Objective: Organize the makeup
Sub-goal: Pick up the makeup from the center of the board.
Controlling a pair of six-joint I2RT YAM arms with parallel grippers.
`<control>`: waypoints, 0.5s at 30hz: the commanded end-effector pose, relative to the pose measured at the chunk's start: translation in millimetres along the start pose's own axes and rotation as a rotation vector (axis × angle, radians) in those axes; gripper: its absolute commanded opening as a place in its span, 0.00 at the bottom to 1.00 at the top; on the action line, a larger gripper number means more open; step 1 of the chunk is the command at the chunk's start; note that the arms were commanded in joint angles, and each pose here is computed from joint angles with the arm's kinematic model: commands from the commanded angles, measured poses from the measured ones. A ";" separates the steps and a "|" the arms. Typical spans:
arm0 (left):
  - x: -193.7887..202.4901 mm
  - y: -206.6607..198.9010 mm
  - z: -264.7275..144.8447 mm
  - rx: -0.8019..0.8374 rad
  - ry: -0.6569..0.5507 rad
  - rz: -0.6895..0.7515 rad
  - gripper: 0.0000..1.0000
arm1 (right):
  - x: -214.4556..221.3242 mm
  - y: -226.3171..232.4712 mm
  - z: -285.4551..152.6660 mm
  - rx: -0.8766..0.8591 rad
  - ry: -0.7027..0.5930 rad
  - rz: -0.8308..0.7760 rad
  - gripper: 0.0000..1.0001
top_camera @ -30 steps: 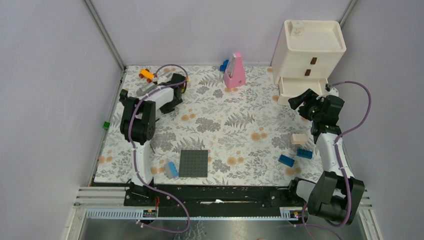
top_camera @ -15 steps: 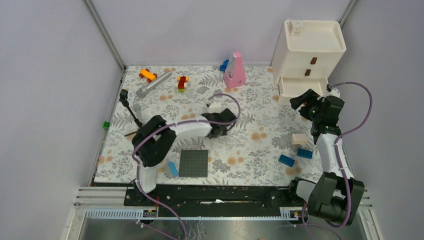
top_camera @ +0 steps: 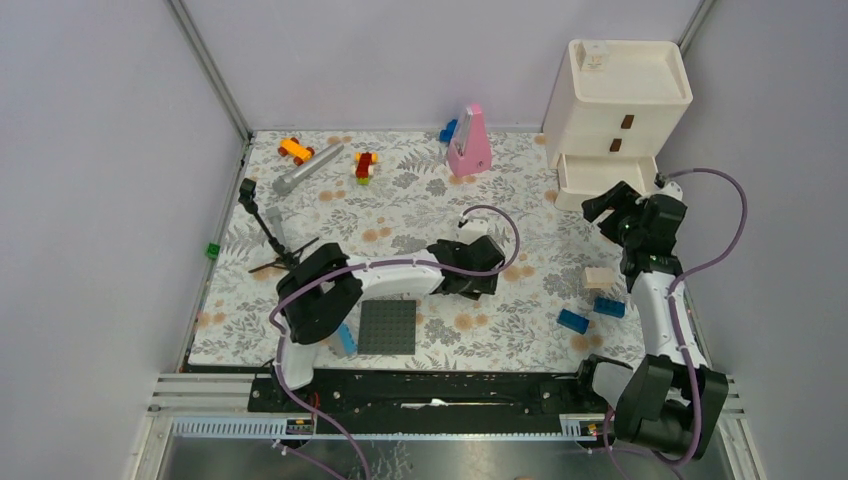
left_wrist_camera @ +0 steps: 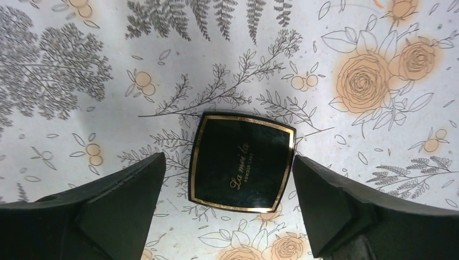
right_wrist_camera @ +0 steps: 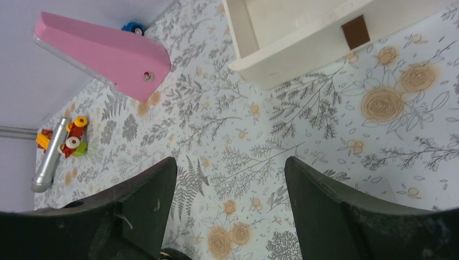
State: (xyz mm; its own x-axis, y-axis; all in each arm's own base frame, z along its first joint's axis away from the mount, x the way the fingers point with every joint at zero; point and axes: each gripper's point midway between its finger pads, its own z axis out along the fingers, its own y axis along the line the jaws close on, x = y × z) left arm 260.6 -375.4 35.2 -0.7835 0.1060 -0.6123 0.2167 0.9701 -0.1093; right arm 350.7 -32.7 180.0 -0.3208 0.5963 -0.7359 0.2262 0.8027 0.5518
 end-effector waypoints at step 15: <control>-113.1 42.9 -193.1 0.288 -0.224 0.292 0.99 | 138.4 119.5 16.4 0.117 0.233 -0.163 0.96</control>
State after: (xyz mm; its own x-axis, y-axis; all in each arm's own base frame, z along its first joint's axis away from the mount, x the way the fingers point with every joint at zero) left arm 268.2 -333.4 216.2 -0.6184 0.1529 -0.7708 0.4778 0.8519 -0.2144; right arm 351.4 125.0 146.2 -0.6071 0.4352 -0.6648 0.1350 0.8810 0.4534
